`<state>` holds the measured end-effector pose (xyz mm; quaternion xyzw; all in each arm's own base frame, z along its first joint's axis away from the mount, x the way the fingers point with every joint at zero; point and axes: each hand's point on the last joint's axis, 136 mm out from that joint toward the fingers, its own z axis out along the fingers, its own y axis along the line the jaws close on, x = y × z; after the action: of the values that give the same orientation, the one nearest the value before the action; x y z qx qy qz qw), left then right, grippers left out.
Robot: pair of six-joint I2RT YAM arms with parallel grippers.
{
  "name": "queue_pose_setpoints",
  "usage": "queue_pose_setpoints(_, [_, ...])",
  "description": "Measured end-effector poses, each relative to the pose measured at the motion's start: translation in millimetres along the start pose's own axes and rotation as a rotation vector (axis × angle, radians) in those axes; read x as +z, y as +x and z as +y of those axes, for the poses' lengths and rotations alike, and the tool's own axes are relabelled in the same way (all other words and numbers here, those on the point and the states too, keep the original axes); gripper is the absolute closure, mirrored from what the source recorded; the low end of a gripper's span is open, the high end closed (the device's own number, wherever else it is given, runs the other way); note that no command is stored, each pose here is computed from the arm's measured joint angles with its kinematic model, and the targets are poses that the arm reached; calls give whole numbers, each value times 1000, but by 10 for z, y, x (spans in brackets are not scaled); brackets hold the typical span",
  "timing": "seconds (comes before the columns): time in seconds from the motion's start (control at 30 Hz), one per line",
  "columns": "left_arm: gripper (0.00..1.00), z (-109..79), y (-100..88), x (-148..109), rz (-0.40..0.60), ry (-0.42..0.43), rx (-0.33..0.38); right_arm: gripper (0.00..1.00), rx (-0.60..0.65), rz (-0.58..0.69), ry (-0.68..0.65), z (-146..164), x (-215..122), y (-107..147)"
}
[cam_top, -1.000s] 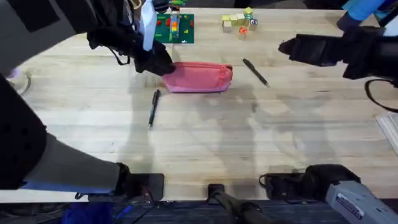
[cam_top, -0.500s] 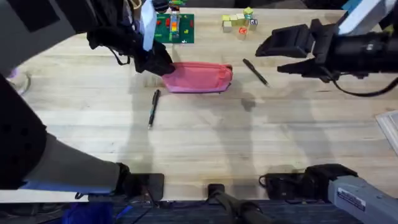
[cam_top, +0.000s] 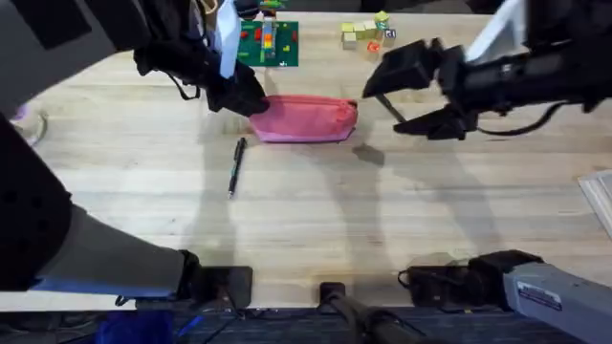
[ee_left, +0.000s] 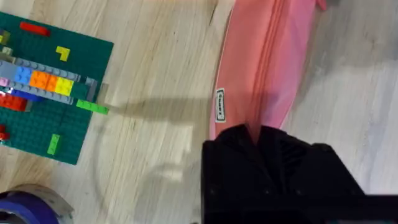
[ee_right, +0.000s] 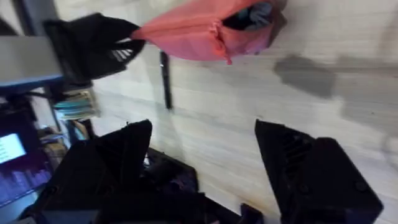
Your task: Unzip the bag, pick up the pens from the table one at a time and place them inside, then zip the bag closed.
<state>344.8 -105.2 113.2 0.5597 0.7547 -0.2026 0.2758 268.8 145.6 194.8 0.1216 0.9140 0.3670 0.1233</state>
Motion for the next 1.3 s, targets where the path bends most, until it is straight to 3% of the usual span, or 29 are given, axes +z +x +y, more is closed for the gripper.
queue_pose_setpoints(0.27, [958,0,0,0,0,0,0,5,-1,33,93,-87,335,2])
queue_pose_setpoints(0.6, [958,0,0,0,0,0,0,5,-74,6,64,50,678,-160])
queue_pose_setpoints(1.3, [958,0,0,0,0,0,0,18,-37,17,71,-68,1139,-325])
